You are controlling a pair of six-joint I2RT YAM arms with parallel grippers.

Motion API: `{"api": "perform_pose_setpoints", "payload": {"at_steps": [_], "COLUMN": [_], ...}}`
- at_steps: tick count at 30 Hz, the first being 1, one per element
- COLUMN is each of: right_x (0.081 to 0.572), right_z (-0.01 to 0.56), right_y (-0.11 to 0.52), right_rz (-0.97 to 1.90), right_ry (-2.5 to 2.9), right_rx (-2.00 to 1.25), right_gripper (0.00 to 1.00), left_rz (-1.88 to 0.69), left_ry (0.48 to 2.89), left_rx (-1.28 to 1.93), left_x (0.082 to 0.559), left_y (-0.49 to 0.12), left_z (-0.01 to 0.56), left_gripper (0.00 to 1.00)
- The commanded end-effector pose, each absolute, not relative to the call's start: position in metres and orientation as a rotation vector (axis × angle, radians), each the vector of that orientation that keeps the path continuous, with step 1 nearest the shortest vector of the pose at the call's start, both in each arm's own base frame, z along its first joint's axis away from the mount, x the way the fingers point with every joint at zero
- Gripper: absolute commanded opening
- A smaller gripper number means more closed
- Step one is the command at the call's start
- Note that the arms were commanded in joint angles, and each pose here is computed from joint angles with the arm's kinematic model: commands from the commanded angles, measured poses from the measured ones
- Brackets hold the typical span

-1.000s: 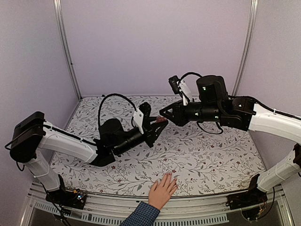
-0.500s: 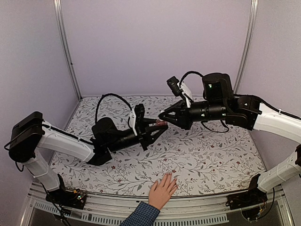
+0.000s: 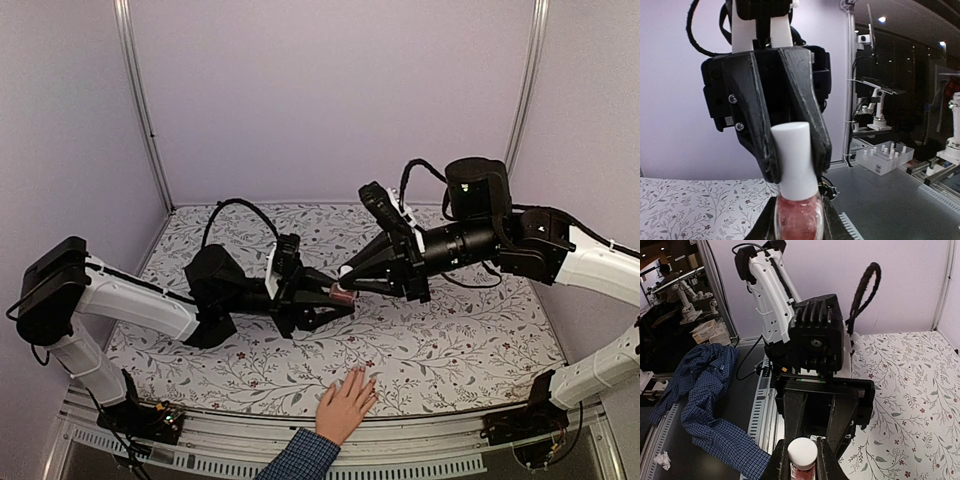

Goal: Paint the nails
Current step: Unscrew the nail polish bottle.

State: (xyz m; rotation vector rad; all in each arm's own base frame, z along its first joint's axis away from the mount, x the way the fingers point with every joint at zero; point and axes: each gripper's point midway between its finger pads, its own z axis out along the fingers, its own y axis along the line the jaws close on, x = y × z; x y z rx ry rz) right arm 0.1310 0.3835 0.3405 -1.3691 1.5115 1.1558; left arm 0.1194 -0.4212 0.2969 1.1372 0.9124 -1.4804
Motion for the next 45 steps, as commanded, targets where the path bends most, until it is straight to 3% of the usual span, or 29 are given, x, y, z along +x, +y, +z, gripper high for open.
{"api": "perform_pose_setpoints", "payload": {"at_steps": [1,12,18,33,39,45], "right_x": [0.133,0.096,0.093,0.106,0.120,0.148], "right_z": [0.350,0.347,0.350,0.368,0.377,0.385], "right_y": [0.379,0.369,0.369,0.362,0.360,0.360], "right_rz": [1.113,1.225,1.233,1.162,1.141,1.085], "right_ry": [1.396,1.220,1.206,1.254,1.312,1.417], "right_rx": [-1.400,-1.563,-1.578,-1.459,-1.342,-1.150], "right_gripper": [0.00,0.00,0.03,0.63,0.74,0.76], "left_rz": [-1.663,-1.798,-1.769,-1.538,-1.360,-1.147], "left_ry": [0.597,0.497,0.507,0.753,0.911,1.091], "left_rx": [1.397,1.576,1.547,1.297,1.124,0.919], "left_x": [0.047,0.014,0.019,0.075,0.116,0.166], "left_y": [-0.405,-0.409,-0.409,-0.418,-0.426,-0.429], "left_z": [0.316,0.312,0.313,0.309,0.313,0.311], "left_gripper": [0.00,0.00,0.00,0.00,0.00,0.00]}}
